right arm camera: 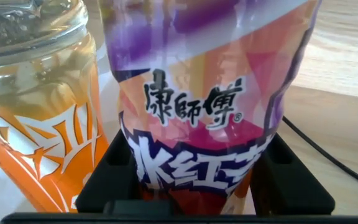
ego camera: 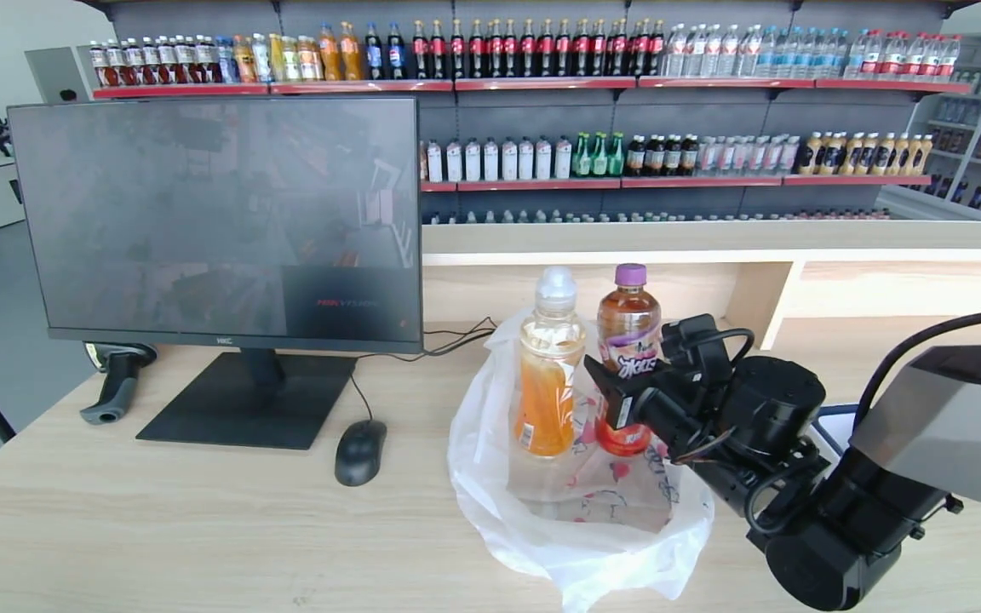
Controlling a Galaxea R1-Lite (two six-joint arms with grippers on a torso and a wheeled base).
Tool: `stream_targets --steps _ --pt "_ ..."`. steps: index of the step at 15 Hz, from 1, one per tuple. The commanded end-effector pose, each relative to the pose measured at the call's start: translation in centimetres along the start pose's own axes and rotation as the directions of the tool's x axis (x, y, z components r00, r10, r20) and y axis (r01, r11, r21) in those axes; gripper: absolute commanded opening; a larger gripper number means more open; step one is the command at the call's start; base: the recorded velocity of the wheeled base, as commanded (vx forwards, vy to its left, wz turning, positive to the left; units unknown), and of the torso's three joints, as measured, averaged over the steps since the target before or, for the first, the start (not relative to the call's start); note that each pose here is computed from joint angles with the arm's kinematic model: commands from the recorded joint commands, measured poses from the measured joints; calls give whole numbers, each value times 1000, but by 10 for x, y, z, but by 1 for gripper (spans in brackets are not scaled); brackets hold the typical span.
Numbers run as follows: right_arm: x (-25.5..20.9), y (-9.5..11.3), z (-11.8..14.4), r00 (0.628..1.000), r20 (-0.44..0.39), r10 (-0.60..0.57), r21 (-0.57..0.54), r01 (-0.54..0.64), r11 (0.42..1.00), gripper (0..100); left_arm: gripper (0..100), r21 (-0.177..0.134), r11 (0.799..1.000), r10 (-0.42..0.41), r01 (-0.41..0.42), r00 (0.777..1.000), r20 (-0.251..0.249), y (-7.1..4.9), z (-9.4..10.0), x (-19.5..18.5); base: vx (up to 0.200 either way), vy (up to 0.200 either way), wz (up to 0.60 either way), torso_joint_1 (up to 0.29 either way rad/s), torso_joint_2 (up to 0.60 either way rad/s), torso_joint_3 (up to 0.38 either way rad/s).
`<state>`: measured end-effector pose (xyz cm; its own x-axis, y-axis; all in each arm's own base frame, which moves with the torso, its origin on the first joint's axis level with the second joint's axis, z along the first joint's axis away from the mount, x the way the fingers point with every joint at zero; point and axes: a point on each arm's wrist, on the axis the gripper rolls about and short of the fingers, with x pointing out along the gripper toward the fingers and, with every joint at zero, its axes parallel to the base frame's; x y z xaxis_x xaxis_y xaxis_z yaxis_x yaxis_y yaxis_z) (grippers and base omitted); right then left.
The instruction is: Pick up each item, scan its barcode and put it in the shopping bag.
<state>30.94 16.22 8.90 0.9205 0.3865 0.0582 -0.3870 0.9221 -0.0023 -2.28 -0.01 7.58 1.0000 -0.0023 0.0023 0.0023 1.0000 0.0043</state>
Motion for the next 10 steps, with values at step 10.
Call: stream_targets --steps 10 --pt "-16 1 -17 996 -93 8 -8 -8 1000 0 100 0 1000 1 -1 1000 1 0 0 0 0 0 0 0 0 0"
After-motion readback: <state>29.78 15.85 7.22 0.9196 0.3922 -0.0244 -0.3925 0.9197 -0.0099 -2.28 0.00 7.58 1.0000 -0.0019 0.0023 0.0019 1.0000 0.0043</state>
